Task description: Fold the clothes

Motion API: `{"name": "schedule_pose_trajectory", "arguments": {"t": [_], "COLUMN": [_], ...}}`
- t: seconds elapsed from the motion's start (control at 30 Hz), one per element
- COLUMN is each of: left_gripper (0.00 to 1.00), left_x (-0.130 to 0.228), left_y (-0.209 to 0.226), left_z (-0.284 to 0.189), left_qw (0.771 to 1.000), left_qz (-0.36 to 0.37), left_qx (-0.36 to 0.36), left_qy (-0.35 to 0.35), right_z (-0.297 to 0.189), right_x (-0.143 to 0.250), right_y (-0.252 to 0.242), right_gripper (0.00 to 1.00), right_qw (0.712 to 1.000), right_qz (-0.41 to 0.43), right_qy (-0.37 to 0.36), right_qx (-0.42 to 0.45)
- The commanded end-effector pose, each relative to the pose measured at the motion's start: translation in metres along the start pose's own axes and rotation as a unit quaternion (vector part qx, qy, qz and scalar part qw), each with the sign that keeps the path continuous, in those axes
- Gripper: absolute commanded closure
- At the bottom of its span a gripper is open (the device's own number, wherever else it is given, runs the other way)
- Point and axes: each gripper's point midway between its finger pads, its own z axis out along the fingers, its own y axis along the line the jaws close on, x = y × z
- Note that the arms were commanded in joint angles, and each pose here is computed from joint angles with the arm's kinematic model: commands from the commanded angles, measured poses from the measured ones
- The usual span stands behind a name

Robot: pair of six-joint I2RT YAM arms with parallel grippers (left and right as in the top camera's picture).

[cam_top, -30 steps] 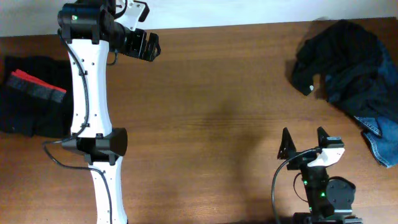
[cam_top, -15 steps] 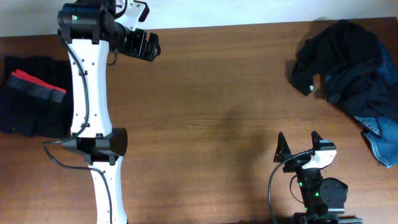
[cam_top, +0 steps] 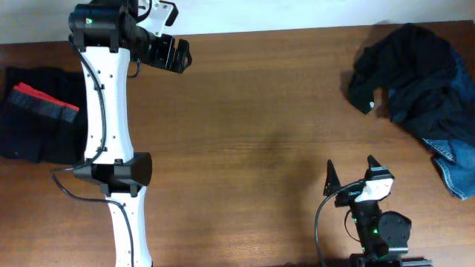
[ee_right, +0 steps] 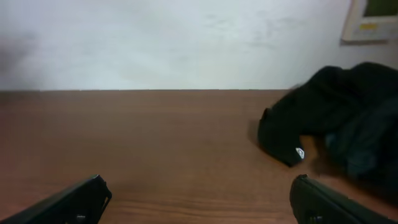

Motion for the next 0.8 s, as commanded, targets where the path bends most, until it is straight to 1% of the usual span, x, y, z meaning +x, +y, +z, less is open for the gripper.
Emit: {"name": "schedule_pose_trajectory", "arguments": {"t": [0.0, 0.17, 0.77], "left_gripper": [0.01, 0.01, 0.01], "left_x": [-0.002, -0.002, -0.002], "left_y": [0.0022, 0.0022, 0.0024], "left_z": [-0.0031, -0.0031, -0.0032], "left_qw": [1.0, 1.0, 1.0], "left_qz": [-0.002, -0.002, -0.002], "left_qx": [-0.005, -0.005, -0.006], "left_qy": [-0.006, -0.006, -0.006], "right_z": [0.0001, 0.0001, 0.0004], "right_x": [0.0019, 0.002, 0.0023], "right_y": [0.0103, 0.014, 0.0134], "right_gripper": [0.01, 0.01, 0.01], "right_qw": [0.999, 0.994, 0.994], "right_qz": [-0.049, -0.101, -0.101], "right_qy": [-0.003, -0.005, -0.004], "right_qx": [-0.024, -0.031, -0.03]}}
